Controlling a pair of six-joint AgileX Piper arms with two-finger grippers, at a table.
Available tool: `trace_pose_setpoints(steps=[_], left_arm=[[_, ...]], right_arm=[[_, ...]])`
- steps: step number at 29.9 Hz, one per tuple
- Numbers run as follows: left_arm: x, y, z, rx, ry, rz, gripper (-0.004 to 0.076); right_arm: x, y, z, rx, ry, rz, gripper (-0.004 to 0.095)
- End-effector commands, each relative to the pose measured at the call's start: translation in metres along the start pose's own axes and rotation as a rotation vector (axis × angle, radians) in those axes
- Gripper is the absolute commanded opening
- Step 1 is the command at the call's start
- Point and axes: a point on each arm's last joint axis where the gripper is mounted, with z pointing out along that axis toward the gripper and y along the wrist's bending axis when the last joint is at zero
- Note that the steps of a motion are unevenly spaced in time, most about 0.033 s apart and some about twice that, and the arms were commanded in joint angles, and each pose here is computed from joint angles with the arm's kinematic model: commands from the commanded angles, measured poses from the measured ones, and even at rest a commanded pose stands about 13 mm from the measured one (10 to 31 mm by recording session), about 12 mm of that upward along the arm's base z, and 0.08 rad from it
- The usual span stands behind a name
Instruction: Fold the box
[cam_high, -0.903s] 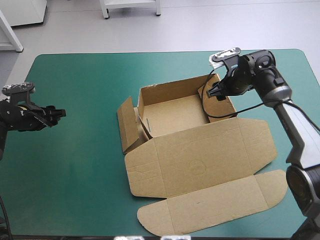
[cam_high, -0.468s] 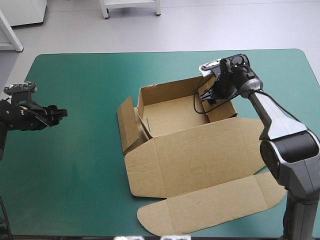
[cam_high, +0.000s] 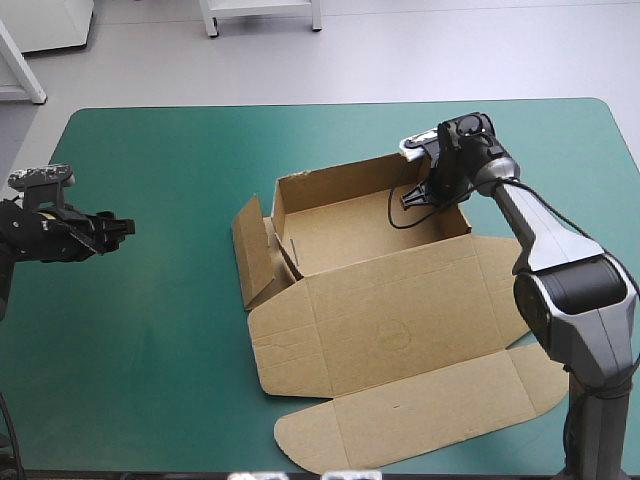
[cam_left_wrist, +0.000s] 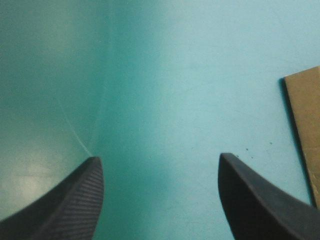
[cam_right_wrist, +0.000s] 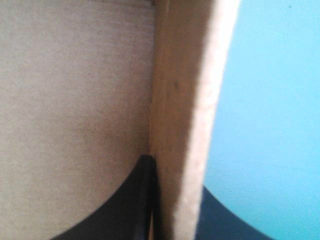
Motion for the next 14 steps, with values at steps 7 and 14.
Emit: trace_pose_setpoints(steps=[7, 14], left_arm=[[-0.01, -0.005, -0.016, 0.01, -0.104, 0.011, 0.0476], [-0.011, -0.012, -0.012, 0.088, -0.113, 0.071, 0.0476]], right_arm=[[-0.001, -0.031, -0.061, -0.059, -0.184, 0.086, -0.0019], [0.009, -0.059, -0.138, -0.216, -0.462, 0.174, -0.0017]])
